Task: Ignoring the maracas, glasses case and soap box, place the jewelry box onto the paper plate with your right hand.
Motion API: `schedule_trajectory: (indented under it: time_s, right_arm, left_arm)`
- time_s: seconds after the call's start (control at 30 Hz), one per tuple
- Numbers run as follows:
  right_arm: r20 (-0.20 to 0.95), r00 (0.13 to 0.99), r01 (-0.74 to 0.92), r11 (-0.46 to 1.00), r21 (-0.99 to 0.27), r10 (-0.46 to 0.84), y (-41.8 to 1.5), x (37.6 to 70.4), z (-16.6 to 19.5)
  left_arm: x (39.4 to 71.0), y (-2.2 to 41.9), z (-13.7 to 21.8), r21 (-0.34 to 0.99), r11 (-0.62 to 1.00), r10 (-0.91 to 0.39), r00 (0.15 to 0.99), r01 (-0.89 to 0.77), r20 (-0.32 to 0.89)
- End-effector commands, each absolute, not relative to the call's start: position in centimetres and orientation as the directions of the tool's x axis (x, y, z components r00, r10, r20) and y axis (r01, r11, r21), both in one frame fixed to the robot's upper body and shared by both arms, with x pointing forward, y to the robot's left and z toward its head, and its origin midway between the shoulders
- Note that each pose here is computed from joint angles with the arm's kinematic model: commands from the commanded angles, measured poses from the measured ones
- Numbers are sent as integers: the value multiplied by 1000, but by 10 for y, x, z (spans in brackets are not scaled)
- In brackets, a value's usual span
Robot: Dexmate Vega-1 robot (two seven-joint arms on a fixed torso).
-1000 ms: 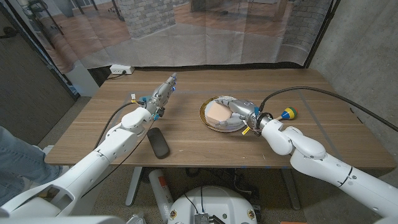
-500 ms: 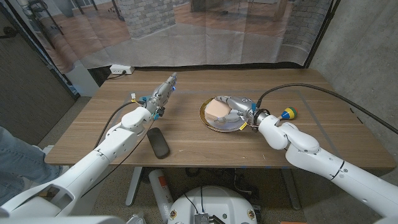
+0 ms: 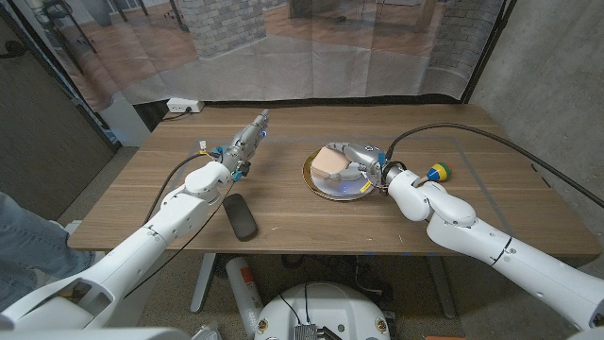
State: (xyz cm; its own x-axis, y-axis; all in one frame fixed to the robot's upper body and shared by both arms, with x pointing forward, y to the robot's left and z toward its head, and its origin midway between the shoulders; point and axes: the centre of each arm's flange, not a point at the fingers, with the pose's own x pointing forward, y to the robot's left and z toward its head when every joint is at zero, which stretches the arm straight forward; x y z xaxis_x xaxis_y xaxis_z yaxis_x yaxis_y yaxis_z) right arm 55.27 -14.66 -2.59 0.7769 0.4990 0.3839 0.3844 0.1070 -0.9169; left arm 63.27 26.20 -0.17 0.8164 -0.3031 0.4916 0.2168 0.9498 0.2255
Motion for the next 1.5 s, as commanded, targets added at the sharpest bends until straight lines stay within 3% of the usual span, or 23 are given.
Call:
schedule_trajectory:
  time_s: [0.03,0.8,1.5]
  right_arm:
    - [395,786,399,98,-912,476,-146,565,-21]
    - [342,848,340,80,-937,405,-152,601,-26]
    - [344,872,324,116,-939,349,-168,613,-37]
  left_arm:
    - [632,265,0,230,950,-300,818,211,491]
    - [638,272,-2,223,951,-299,822,214,485]
    - [634,274,-7,220,955,-283,832,199,476]
